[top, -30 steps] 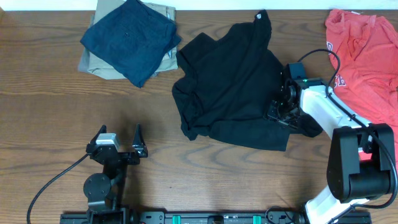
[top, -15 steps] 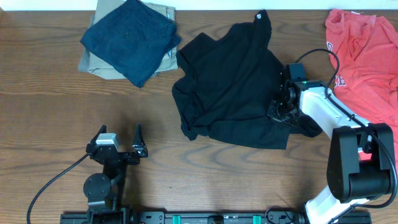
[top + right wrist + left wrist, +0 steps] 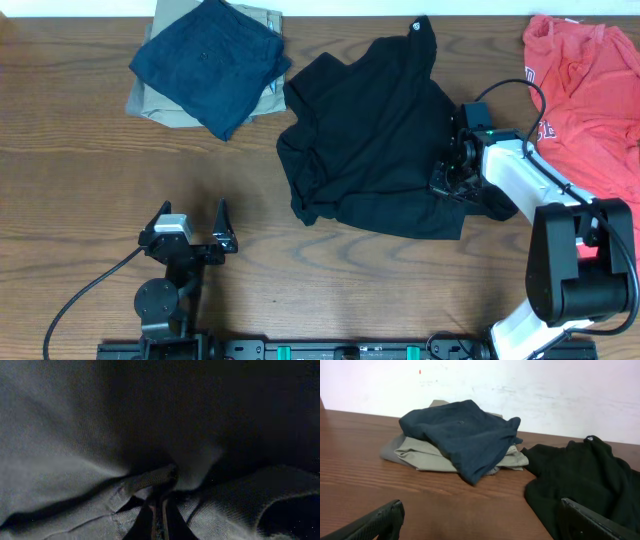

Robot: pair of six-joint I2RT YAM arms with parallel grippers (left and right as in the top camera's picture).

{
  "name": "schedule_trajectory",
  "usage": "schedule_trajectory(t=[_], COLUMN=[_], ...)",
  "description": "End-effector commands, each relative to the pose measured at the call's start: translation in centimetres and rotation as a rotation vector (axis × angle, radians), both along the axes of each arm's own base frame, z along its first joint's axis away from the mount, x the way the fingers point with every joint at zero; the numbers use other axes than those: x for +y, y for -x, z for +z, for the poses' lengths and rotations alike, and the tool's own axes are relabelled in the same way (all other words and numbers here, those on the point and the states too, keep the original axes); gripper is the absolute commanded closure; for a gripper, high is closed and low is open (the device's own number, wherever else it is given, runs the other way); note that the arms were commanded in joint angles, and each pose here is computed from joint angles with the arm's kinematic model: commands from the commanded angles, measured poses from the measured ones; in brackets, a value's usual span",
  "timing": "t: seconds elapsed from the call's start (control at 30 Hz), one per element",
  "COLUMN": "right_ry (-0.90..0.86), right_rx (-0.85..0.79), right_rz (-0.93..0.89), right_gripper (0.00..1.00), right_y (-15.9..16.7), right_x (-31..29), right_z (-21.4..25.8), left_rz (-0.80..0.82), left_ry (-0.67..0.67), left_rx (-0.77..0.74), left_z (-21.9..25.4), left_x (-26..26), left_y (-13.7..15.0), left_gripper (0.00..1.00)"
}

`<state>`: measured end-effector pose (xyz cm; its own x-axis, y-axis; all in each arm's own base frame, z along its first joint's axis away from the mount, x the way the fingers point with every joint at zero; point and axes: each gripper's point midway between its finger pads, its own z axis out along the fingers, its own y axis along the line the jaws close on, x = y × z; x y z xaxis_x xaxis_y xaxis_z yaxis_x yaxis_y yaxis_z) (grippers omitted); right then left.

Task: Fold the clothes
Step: 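Grasp the black t-shirt's right hem corner with the right gripper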

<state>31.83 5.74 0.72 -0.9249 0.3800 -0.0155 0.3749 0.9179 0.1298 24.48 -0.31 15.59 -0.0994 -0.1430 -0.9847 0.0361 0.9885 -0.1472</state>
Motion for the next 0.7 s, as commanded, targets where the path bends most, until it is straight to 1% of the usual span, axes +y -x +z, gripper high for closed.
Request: schedule_trajectory(t=[0.0,0.27,0.37,0.47,0.53,0.67], right_ry=[-0.010,0.006,0.042,0.127,0.154,0.163], right_rx=[-0.053,-0.164,-0.170,-0.150,-0.153,-0.217], right_rz=[0.006,-0.006,-0.026,-0.114,-0.141,-0.179], right_gripper=[0.99,0.99,0.99,0.99,0.99,0.99], right_y=[0.0,1.4,2.9,5.0,6.1,7.3], right_x=[0.4,-0.4,-1.3,-3.2,-4.0,-5.2], right_z=[2.3,8.4,10.0,11.2,12.1,14.4], left_rz=[-0.016,-0.016,-0.016,-0.016,-0.016,-0.016], left_ry=[-0.013,-0.013,-0.013,-0.013,-0.013,-0.013], left_rx=[0.041,0.041,0.041,0.041,0.041,0.041], left_z=[-1.5,-1.5,-1.5,-1.5,-1.5,-1.5], left_x=[-0.3,-0.3,-0.3,-0.3,-0.3,-0.3], left_y=[0.1,0.1,0.1,0.1,0.1,0.1], left_gripper=[0.02,0.02,0.02,0.02,0.02,0.02])
